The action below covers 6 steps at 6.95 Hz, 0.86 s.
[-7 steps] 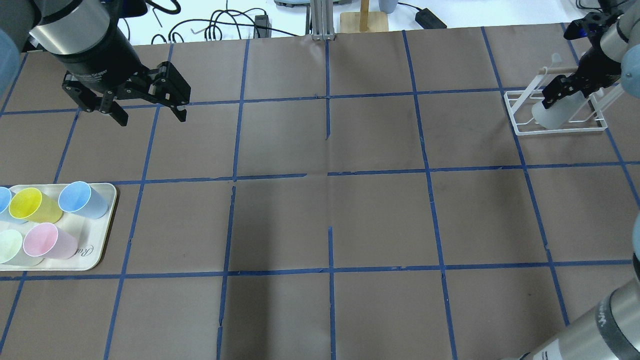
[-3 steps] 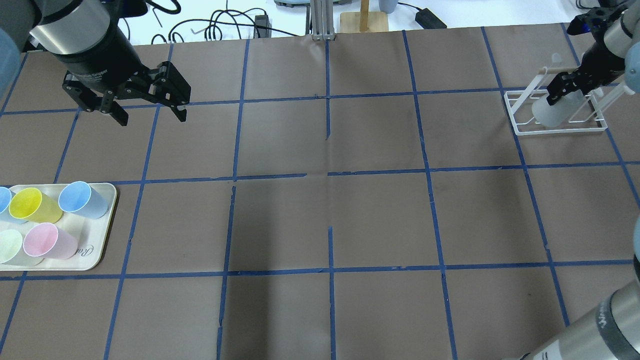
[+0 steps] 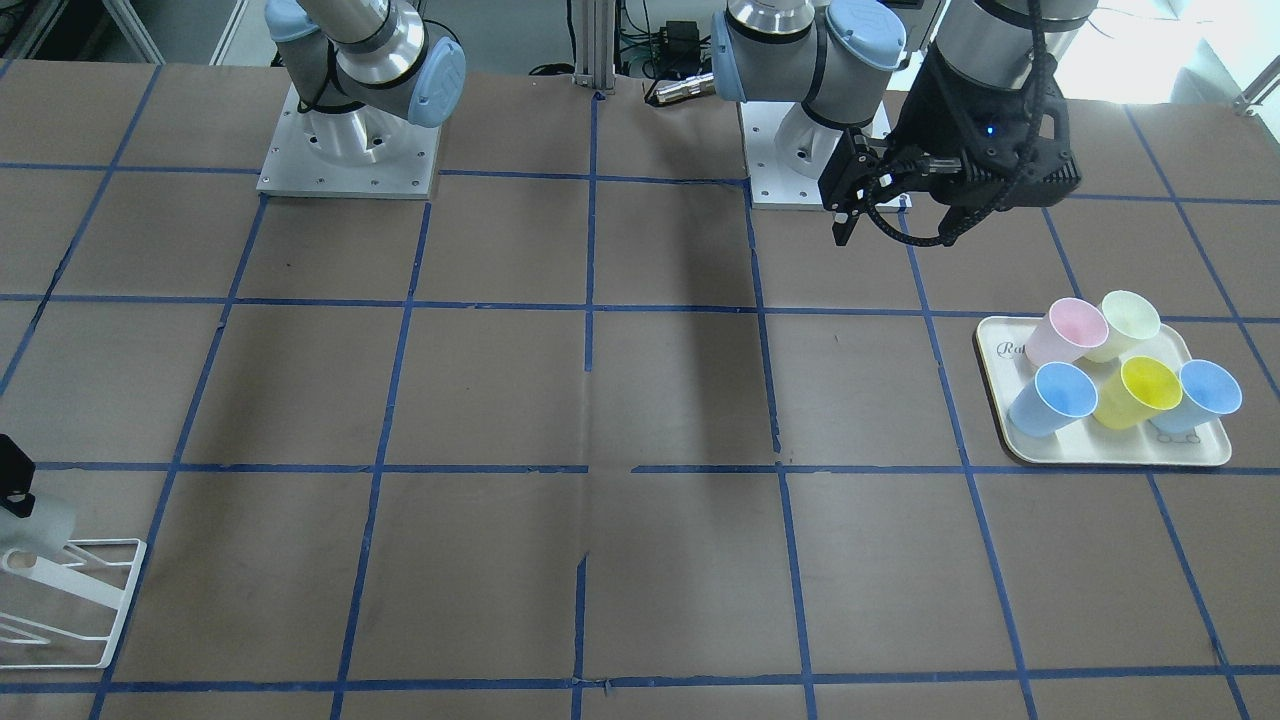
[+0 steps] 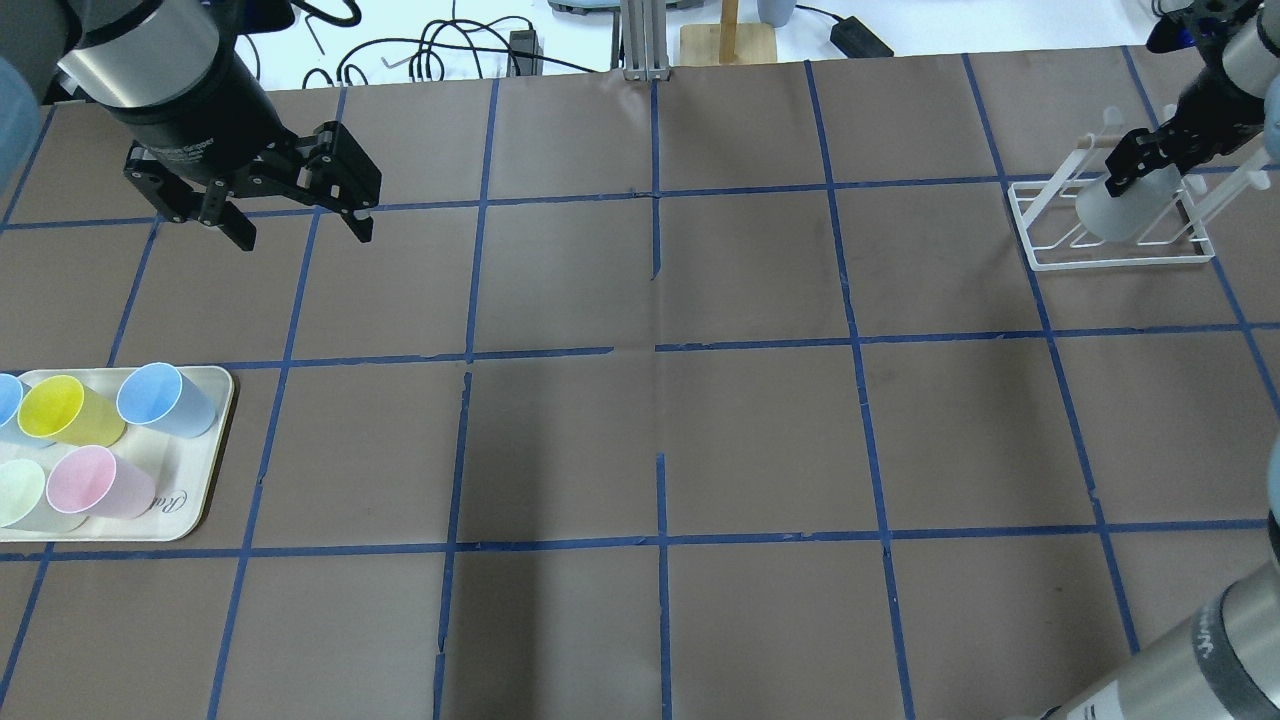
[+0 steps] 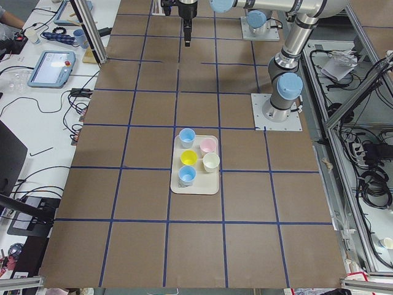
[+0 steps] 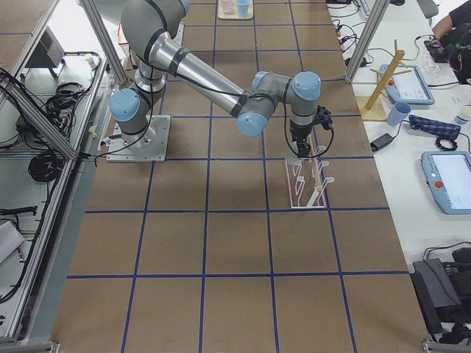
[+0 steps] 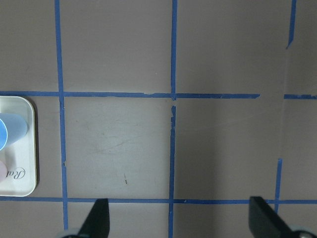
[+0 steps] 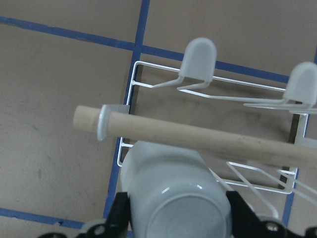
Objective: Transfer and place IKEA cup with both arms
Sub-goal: 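Close the right gripper on the white cup's base and lift it off the rack, then carry the white cup toward the center while the left arm reaches toward it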
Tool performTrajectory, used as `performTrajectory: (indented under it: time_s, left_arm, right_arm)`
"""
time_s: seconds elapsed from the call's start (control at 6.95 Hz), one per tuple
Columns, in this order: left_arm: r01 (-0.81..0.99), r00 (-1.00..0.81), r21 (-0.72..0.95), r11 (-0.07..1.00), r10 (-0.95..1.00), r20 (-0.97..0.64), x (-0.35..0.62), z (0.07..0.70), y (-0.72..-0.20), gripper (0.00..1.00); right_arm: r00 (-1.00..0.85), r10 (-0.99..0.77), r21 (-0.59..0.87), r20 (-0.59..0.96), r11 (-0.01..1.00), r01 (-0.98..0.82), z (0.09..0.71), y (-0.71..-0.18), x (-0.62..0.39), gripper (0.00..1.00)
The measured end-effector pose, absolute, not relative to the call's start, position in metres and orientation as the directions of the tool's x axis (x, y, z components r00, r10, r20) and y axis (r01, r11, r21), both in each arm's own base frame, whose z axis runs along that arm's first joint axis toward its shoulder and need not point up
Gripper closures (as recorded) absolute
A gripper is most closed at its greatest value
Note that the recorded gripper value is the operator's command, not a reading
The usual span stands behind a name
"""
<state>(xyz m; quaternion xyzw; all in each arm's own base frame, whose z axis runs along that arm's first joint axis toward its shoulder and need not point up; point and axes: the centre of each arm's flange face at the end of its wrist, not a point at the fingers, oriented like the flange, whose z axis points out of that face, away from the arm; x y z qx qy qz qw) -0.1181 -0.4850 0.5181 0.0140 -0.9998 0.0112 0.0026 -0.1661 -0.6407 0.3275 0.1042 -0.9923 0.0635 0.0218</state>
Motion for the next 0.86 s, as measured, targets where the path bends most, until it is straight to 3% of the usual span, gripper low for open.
performTrajectory:
  time_s: [0.86]
  left_arm:
    - [-0.039, -0.999, -0.029, 0.999, -0.038, 0.021, -0.119, 0.522, -0.490, 0.00]
  right_arm:
    - [-0.976, -0.215, -0.060, 0.039, 0.974, -0.217, 0.433, -0.621, -0.158, 0.82]
